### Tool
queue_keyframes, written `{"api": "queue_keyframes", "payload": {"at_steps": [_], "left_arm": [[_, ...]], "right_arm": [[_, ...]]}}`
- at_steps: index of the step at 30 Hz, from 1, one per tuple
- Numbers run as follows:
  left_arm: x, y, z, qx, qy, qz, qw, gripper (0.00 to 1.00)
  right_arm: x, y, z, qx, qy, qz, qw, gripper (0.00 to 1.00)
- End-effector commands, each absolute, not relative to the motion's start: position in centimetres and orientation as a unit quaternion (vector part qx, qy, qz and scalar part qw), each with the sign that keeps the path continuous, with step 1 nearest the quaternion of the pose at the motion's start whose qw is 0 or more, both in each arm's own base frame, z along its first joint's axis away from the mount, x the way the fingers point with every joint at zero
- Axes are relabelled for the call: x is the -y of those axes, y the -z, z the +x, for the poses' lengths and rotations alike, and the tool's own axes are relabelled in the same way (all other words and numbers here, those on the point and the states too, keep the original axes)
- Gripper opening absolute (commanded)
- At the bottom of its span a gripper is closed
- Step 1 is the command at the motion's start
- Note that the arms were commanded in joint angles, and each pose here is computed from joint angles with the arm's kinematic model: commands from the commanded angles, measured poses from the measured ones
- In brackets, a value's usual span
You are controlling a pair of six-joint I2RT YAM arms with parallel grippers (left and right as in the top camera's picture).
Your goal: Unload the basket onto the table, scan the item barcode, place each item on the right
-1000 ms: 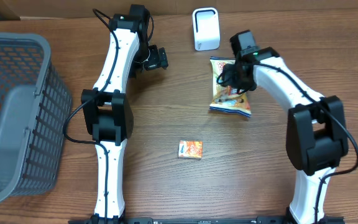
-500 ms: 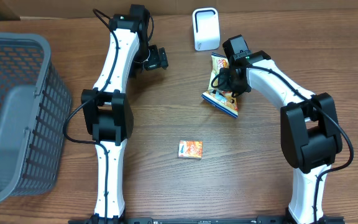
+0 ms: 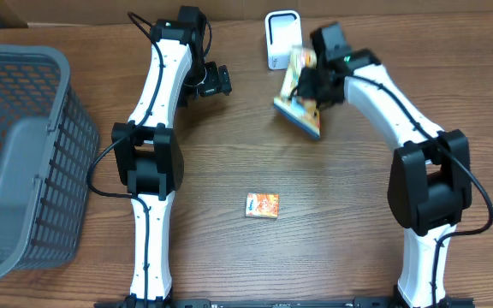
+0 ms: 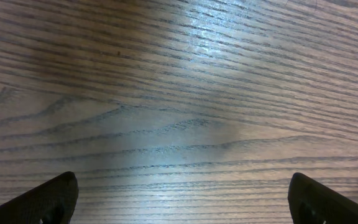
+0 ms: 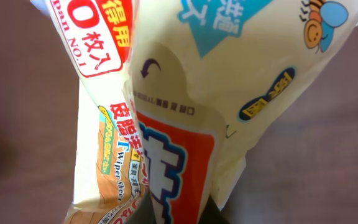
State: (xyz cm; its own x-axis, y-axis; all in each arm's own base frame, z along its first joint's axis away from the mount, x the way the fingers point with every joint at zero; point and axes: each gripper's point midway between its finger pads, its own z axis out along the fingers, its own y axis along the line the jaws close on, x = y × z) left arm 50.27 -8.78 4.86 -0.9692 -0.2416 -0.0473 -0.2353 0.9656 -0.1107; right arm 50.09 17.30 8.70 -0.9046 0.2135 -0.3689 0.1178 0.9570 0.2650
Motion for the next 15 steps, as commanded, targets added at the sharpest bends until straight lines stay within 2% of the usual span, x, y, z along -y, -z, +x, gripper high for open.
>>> {"api": "queue_keyframes", "payload": {"at_steps": [1, 10, 15], "left_arm": [[9.0, -5.1, 50.5, -0.991, 0.05, -0.117, 0.036, 1.0], [9.0, -5.1, 50.5, -0.991, 0.05, -0.117, 0.036, 1.0], [9.0, -5.1, 50.5, -0.991, 0.05, -0.117, 0.036, 1.0]], "right_arm": [[-17.7, -13.5, 52.5, -0.95, -0.148, 0.09, 0.26, 0.04], [-19.5, -16.8, 57.1, -0.903, -0.212, 0.119, 0.355, 0.04], [-20.6, -16.5, 58.8, -0.883, -0.241, 0.145, 0.375, 0.04]]}}
